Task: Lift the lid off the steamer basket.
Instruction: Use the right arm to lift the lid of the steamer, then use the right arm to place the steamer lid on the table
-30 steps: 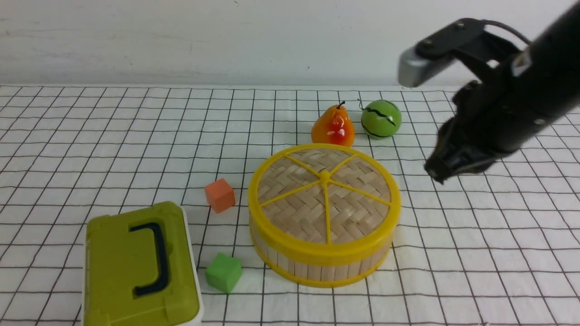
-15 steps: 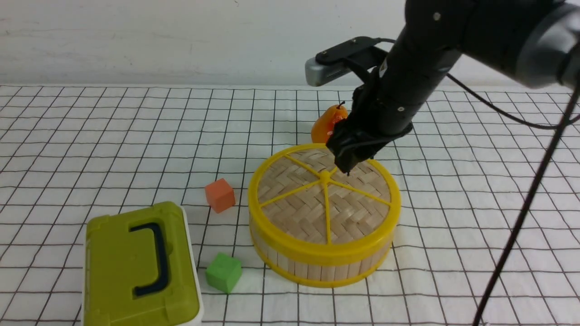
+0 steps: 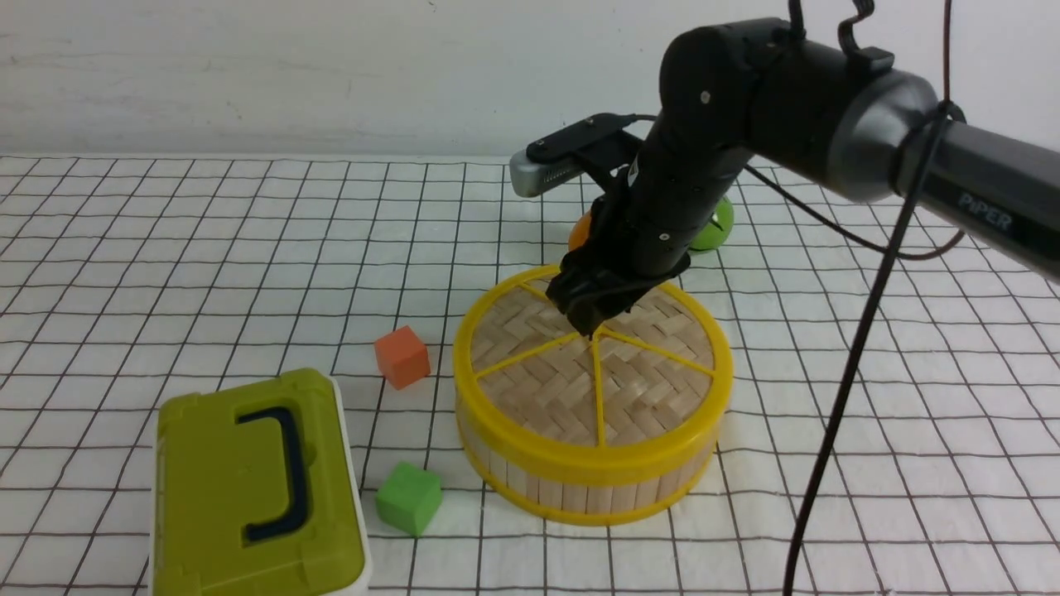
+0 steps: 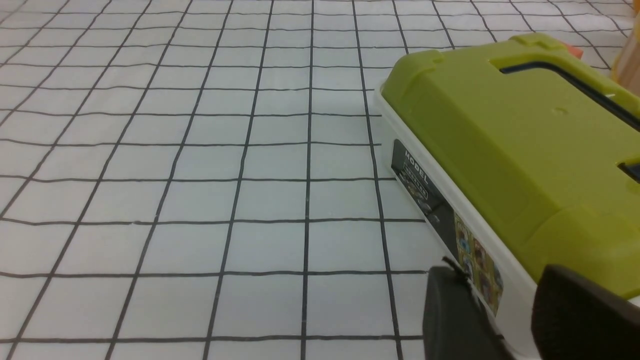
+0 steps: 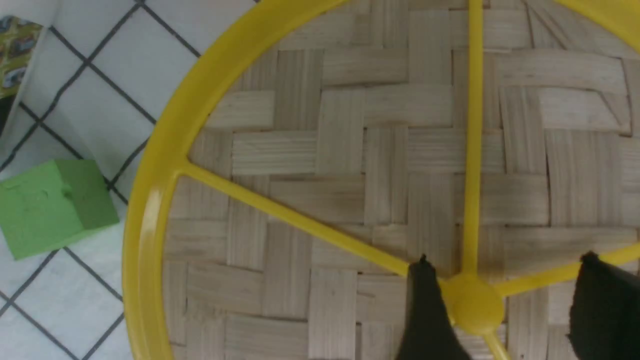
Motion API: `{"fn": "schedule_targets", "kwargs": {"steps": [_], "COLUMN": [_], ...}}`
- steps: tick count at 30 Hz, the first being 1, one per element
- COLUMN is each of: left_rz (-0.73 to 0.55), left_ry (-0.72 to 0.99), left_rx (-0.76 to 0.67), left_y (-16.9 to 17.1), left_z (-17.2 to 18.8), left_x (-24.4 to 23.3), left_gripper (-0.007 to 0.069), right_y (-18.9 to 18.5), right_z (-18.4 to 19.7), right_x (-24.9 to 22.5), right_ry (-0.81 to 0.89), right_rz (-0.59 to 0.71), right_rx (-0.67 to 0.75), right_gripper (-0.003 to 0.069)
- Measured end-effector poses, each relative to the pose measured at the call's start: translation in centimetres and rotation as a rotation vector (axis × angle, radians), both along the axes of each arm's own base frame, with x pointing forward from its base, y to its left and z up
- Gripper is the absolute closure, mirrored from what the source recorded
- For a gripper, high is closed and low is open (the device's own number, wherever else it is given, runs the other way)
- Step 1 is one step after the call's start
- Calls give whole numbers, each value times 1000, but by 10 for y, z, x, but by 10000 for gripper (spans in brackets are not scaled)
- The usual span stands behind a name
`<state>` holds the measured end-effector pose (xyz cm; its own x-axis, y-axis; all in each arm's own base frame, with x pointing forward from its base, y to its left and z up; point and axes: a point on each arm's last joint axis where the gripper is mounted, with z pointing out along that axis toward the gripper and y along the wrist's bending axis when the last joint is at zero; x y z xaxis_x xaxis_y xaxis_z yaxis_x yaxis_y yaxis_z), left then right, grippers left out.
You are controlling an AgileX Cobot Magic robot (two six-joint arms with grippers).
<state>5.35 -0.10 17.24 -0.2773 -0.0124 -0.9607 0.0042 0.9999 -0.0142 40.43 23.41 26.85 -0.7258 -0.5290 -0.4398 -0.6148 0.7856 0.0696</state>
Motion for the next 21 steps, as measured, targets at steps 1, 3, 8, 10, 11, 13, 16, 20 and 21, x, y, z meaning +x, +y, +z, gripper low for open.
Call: {"fn": "schedule_targets", "kwargs": {"steps": [1, 3, 8, 10, 11, 13, 16, 20, 21], "left_rz": [0, 0, 0, 0, 0, 0, 0, 0, 0], "left_ry": [0, 0, 0, 0, 0, 0, 0, 0, 0], "left_rx": [0, 0, 0, 0, 0, 0, 0, 0, 0], "left_y": [0, 0, 0, 0, 0, 0, 0, 0, 0], "left_z": [0, 0, 0, 0, 0, 0, 0, 0, 0], "left_x": [0, 0, 0, 0, 0, 0, 0, 0, 0], "left_gripper": [386, 386, 386, 386, 386, 386, 386, 386, 386], "right_y": [0, 1, 2, 2, 2, 2, -1, -13, -17], "right_z": [-1, -4, -7, -6, -6, -2, 21, 79, 93], "right_x": [1, 2, 1, 1, 1, 0, -4, -23, -29], "right_ry": [-2, 1, 21, 25, 24, 25, 1, -77, -104], "right_rz": [-1, -1, -1, 0, 0, 2, 9, 19, 19], "right_rx": [1, -1, 1, 4, 4, 5, 5, 28, 31], "right_gripper": [287, 305, 463, 559, 562, 556, 554, 554, 554]}}
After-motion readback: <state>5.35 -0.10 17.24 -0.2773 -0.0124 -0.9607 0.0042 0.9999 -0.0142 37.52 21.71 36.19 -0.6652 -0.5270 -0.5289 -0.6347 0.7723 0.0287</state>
